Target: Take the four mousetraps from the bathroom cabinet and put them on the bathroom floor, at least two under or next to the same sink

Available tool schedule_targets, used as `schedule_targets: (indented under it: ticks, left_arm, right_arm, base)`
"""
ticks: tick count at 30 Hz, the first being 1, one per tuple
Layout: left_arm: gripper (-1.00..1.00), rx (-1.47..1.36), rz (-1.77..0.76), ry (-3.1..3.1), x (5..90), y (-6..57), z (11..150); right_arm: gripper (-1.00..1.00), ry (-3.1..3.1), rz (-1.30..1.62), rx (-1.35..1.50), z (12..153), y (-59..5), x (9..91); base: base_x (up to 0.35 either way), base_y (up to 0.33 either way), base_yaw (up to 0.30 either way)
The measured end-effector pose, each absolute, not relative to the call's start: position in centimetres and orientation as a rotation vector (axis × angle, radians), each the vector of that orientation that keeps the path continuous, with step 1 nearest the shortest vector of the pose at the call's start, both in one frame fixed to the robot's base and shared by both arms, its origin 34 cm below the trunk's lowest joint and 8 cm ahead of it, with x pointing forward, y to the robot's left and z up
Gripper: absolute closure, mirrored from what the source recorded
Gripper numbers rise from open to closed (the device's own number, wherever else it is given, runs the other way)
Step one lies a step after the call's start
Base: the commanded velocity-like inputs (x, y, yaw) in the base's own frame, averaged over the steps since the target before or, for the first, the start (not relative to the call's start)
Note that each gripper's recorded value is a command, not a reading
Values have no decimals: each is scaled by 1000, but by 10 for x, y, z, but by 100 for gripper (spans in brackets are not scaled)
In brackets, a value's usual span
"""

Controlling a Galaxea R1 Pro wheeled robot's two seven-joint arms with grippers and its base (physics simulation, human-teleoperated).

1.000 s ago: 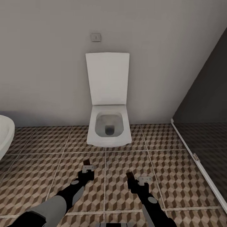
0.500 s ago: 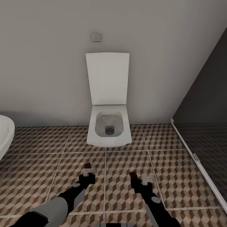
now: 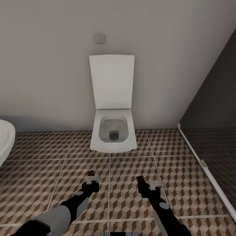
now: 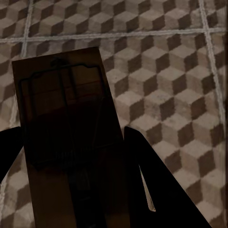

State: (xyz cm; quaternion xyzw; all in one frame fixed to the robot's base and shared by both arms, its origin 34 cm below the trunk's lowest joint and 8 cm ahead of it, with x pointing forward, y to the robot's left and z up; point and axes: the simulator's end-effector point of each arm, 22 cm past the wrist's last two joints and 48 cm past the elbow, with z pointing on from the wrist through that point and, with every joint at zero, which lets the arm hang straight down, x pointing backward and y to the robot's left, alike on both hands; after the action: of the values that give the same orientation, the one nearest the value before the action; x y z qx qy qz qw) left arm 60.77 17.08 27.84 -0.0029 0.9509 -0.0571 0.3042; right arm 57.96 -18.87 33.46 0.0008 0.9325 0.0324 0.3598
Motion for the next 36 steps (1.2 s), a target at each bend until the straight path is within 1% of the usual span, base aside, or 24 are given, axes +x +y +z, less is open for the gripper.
schedule_targets:
  ticks: [10,36]
  left_arm:
    - [100,-7,-157,2529,603,167,276]
    - [100,-7,-158,2529,589,166,219]
  right_arm:
    - [100,2396,76,1,337,-192,583]
    - [100,2360,87,-5,291,-189,579]
  base:
    - [0,0,0]
    - [0,0,0]
